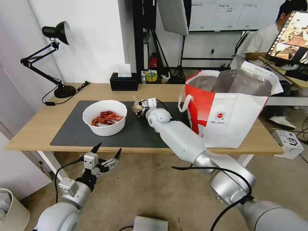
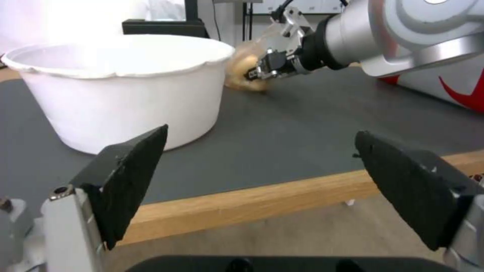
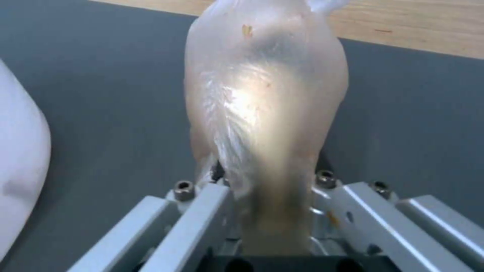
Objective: Pick up the trash from the table and place it into the takeout bag.
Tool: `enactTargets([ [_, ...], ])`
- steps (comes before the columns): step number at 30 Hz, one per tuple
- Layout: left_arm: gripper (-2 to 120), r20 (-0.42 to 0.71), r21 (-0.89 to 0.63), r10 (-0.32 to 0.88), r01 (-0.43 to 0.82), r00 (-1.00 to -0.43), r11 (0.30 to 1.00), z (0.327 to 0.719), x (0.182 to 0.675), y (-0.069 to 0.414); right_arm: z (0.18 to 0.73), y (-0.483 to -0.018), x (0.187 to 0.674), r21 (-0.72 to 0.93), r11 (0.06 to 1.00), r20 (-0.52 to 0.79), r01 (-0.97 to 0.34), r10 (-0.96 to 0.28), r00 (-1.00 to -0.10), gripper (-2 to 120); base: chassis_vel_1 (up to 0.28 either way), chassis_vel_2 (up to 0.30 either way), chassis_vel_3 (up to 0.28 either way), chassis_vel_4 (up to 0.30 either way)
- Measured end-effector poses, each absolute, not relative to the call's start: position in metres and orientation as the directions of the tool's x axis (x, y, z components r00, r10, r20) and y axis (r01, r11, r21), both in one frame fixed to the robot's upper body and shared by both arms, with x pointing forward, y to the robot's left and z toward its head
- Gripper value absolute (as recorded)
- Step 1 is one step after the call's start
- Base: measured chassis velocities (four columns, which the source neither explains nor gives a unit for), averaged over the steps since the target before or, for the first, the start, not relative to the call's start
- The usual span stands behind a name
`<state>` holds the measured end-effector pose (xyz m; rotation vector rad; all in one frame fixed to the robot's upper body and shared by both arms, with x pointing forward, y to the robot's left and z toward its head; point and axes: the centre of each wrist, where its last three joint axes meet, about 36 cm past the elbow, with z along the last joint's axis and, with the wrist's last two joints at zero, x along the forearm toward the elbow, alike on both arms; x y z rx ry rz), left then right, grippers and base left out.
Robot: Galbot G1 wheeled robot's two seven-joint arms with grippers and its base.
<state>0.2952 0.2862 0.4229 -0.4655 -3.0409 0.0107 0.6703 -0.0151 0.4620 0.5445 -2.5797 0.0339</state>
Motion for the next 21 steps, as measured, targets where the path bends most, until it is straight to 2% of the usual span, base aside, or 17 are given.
enactTargets([
  [9, 100, 0.061, -0.017, 0.301, 0.301, -0.952, 0.954, 0.424, 0.294, 0.286, 0.497, -0.033, 0.640, 0.014, 0.912, 0.366, -0.410, -0.386, -0.847, 6, 0.000, 0.000, 0.000, 0.000],
  [16, 100, 0.073, -0.030, 0.288, 0.287, -0.955, 0.958, 0.422, 0.285, 0.284, 0.523, -0.056, 0.574, -0.095, 0.900, 0.227, -0.425, -0.396, -0.890, 6, 0.000, 0.000, 0.000, 0.000],
  [21, 100, 0.075, -0.033, 0.267, 0.265, -0.961, 0.964, 0.422, 0.278, 0.285, 0.526, -0.064, 0.550, -0.121, 0.903, 0.146, -0.412, -0.395, -0.907, 6, 0.000, 0.000, 0.000, 0.000],
])
